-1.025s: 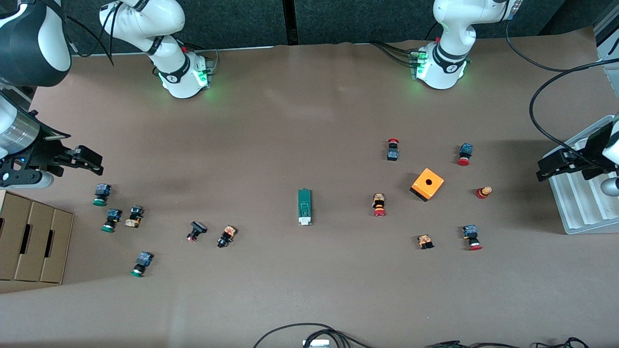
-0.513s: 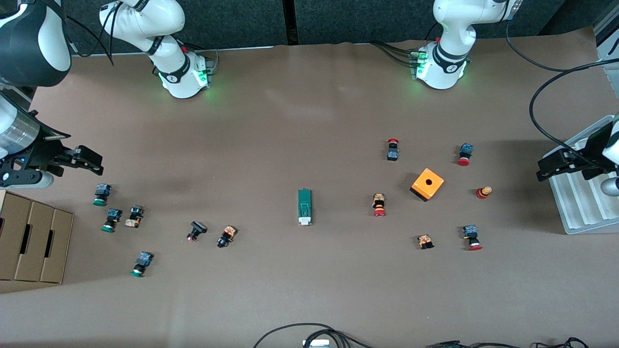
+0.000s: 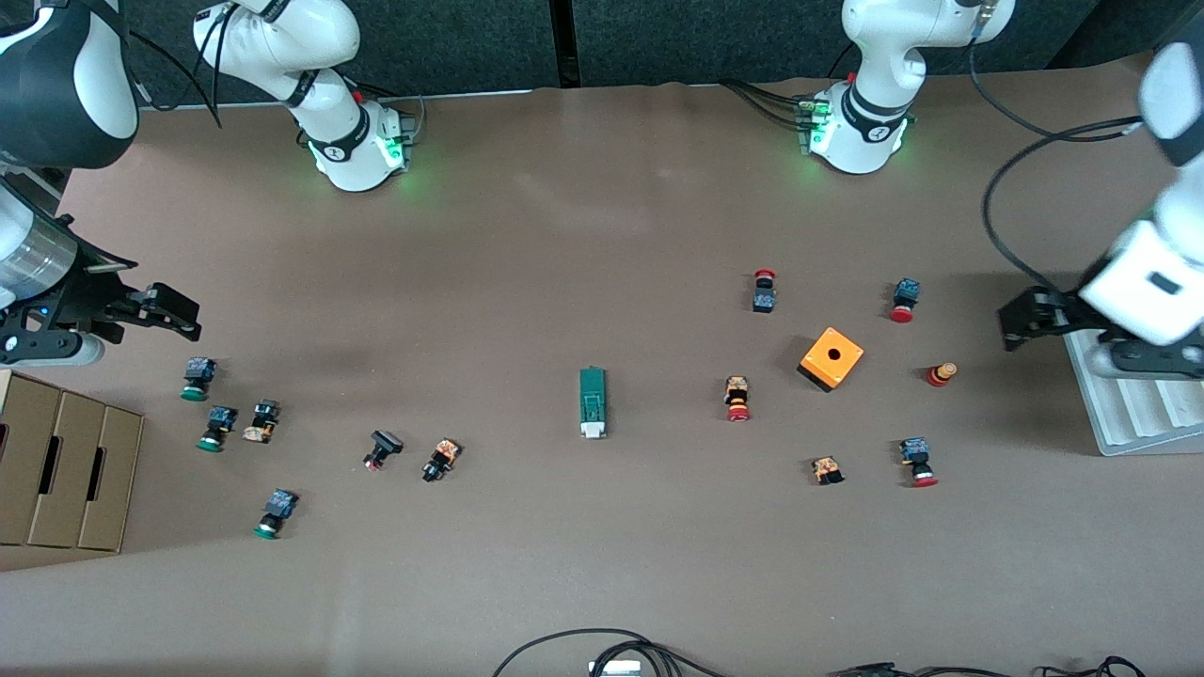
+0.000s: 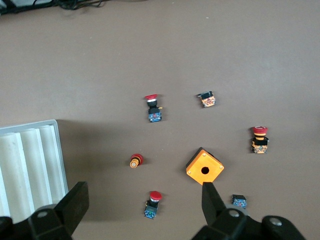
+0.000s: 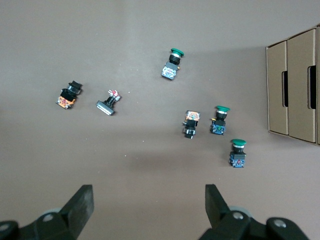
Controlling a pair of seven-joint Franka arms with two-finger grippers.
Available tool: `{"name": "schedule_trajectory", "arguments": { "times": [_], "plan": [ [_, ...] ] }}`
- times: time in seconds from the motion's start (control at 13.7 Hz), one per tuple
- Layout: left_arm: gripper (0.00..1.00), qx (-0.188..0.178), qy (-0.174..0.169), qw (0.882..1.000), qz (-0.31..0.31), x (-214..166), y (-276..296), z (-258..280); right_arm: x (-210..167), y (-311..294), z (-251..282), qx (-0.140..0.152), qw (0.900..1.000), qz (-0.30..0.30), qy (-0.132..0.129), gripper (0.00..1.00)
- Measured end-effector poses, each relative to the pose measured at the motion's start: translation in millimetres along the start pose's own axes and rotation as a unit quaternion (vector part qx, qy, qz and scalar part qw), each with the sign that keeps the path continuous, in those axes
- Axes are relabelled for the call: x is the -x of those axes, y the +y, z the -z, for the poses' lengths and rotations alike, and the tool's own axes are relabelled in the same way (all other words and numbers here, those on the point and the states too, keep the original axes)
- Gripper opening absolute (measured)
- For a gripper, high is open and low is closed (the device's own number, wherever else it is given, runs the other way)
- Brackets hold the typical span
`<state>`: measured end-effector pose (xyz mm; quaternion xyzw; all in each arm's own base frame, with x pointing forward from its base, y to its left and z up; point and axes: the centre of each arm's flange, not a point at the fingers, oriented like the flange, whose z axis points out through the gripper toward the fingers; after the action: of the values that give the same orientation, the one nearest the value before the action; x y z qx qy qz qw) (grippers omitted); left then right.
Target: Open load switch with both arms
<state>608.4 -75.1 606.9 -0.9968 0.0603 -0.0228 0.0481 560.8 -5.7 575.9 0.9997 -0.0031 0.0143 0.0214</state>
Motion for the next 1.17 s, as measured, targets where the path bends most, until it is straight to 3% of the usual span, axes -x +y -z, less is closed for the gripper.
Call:
{"name": "schedule_trajectory", "arguments": {
  "times": [0.81, 1.17],
  "plan": [
    [1.00, -0.001, 0.002, 0.998, -0.063, -12, 78, -22, 0, 0, -1, 0.000, 1.000, 0.000, -0.001, 1.00],
    [1.00, 0.012, 0.076, 0.993, -0.093, -12, 146, 4, 0, 0, -1, 0.000, 1.000, 0.000, -0.001, 1.00]
  ]
}}
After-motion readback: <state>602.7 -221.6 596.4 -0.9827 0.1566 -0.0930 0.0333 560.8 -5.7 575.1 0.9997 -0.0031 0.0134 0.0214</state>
